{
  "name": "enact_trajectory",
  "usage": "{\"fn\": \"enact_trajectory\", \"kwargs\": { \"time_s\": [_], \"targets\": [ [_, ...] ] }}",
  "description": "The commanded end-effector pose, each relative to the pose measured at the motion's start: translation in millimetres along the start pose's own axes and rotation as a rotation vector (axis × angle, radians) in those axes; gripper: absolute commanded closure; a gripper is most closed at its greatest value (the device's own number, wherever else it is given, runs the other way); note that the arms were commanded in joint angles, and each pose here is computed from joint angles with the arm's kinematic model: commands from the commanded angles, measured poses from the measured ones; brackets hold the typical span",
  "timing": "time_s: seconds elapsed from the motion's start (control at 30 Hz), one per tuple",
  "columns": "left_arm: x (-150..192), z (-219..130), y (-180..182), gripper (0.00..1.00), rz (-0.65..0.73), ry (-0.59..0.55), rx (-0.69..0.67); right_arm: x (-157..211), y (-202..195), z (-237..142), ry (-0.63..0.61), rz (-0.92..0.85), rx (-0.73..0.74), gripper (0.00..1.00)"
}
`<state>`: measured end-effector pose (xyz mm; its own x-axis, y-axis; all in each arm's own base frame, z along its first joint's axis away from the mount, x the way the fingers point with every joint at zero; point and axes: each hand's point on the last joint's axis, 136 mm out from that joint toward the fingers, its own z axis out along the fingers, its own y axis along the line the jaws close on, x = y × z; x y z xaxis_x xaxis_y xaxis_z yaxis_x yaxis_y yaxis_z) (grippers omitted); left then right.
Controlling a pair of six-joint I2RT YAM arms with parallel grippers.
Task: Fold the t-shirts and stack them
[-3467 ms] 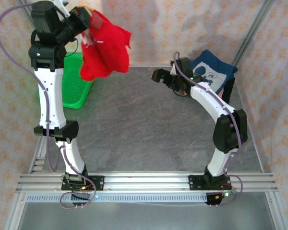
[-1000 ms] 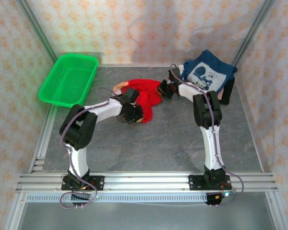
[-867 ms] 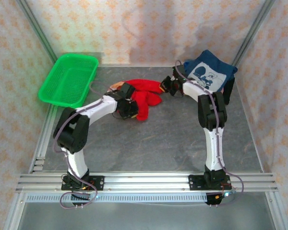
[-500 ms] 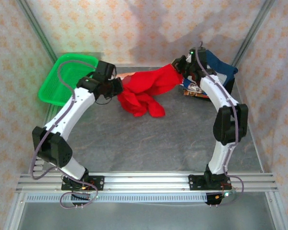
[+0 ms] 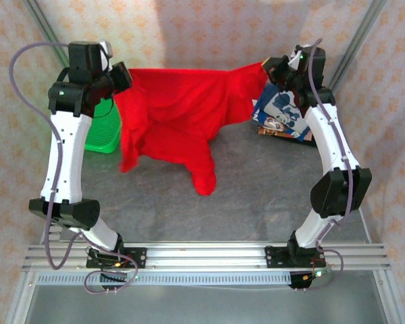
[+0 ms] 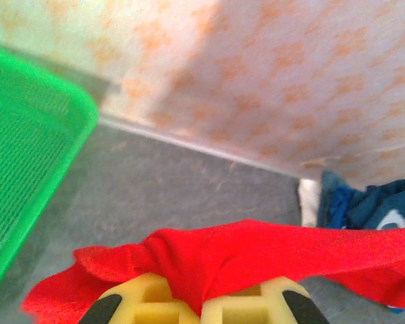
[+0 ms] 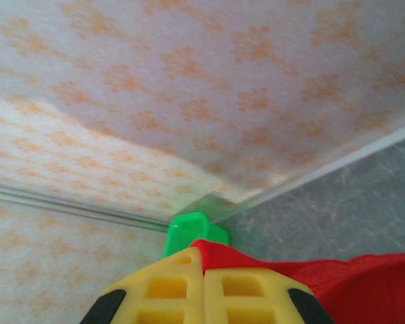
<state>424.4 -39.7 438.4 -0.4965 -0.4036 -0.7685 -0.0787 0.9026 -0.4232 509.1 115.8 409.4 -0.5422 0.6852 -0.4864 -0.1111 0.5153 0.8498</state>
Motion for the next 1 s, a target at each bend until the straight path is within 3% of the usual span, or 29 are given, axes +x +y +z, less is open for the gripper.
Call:
{"fn": "enact_trajectory", "kwargs": {
  "time_s": [0.0,0.23,0.47,0.6,0.97],
  "targets": [
    [-16.3,-9.3,-11.0,1.0,0.056,-0.033,0.037,-26.3,62.5,-35.6,-0.062,-0.063,-0.126,1.0],
    [-45.4,-31.3,-18.0,1.0,0.083,-0.126,0.066,-40.0,102.2,-56.2,-0.089,-0.123,-0.187,1.0],
    [-21.6,-28.0,-13.7,1.0,0.086,-0.09,0.092,-28.3,98.4,-65.3,-0.057,-0.152,-0.161,1.0],
    [25.0,-14.3,8.2,1.0,0.038,0.013,0.058,-3.2,70.2,-71.0,-0.005,-0.127,-0.099,1.0],
    [220.5,9.8,81.4,1.0,-0.148,0.424,-0.029,97.0,-44.6,-119.4,0.191,-0.054,0.234,1.0]
  ]
}}
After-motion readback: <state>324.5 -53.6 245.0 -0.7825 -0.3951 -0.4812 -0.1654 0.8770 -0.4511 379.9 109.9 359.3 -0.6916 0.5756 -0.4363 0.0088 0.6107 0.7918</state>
